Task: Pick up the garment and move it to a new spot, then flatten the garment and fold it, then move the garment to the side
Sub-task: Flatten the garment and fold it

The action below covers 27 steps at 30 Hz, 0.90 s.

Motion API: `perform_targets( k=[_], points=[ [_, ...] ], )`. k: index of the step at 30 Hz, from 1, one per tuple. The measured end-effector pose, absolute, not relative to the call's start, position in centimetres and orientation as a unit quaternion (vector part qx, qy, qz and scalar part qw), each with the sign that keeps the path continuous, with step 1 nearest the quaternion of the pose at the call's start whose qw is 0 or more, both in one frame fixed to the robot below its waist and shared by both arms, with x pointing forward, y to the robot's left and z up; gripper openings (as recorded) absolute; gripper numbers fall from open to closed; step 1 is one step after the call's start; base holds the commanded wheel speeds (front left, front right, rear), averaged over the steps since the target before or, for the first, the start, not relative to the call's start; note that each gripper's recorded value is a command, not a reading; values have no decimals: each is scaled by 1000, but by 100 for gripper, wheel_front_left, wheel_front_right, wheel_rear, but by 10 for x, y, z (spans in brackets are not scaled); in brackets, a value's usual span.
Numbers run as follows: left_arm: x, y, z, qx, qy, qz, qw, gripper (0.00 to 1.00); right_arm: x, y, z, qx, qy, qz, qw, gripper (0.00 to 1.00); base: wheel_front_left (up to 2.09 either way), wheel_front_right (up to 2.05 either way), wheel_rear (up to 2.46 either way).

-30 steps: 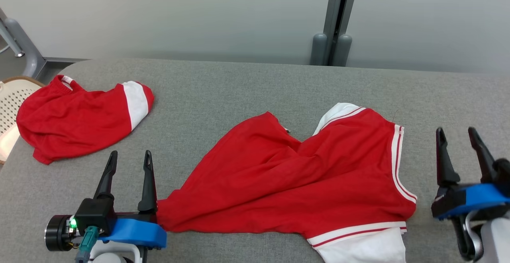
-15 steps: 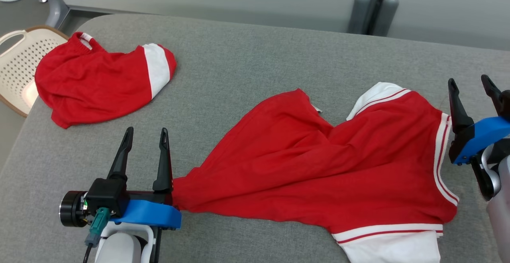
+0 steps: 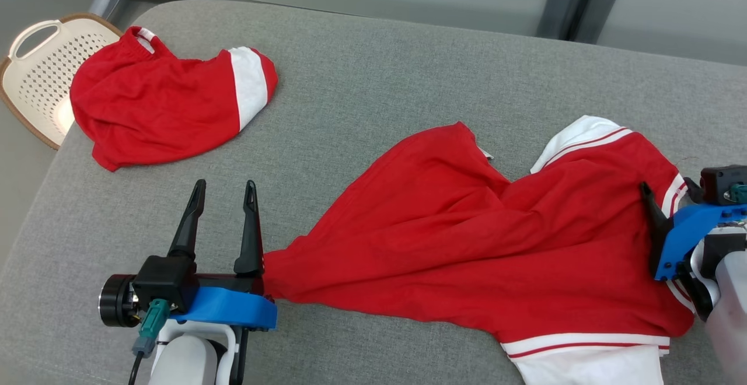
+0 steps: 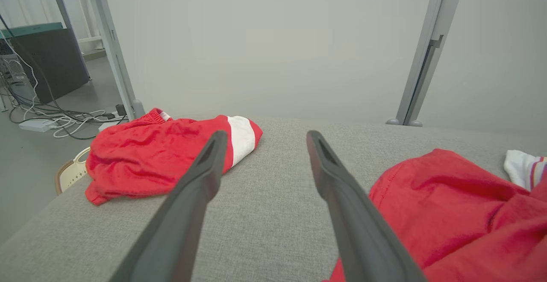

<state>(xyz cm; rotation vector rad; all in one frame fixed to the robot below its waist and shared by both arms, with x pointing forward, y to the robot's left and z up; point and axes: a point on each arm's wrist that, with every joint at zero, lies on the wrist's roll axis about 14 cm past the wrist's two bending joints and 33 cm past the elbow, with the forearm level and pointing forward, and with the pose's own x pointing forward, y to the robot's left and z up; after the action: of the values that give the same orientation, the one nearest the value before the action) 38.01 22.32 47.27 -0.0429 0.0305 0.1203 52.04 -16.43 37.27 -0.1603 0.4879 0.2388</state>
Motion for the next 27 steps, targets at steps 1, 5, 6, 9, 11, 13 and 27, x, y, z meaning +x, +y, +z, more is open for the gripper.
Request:
perform_targets(
  k=[1, 5, 6, 9, 11, 13, 27],
  points=[
    [381, 222, 472, -22, 16, 58, 998, 100, 520, -164, 370, -79, 248, 118, 958, 100, 0, 0, 0],
    [386, 217, 472, -24, 16, 53, 998, 100, 525, -160, 369, -77, 252, 124, 957, 0, 0, 0, 0],
    [387, 217, 472, -24, 16, 53, 998, 100, 526, -158, 370, -74, 250, 125, 957, 0, 0, 0, 0],
    [388, 218, 471, -24, 17, 53, 998, 100, 534, -157, 375, -73, 238, 127, 960, 0, 0, 0, 0],
    [388, 218, 469, -24, 19, 55, 998, 100, 544, -160, 386, -74, 220, 124, 965, 0, 0, 0, 0],
    [387, 219, 469, -25, 20, 56, 998, 100, 558, -162, 401, -74, 192, 120, 971, 0, 0, 0, 0],
    [389, 222, 469, -30, 19, 64, 997, 100, 581, -166, 426, -63, 148, 102, 982, 100, 0, 0, 0]
  ],
)
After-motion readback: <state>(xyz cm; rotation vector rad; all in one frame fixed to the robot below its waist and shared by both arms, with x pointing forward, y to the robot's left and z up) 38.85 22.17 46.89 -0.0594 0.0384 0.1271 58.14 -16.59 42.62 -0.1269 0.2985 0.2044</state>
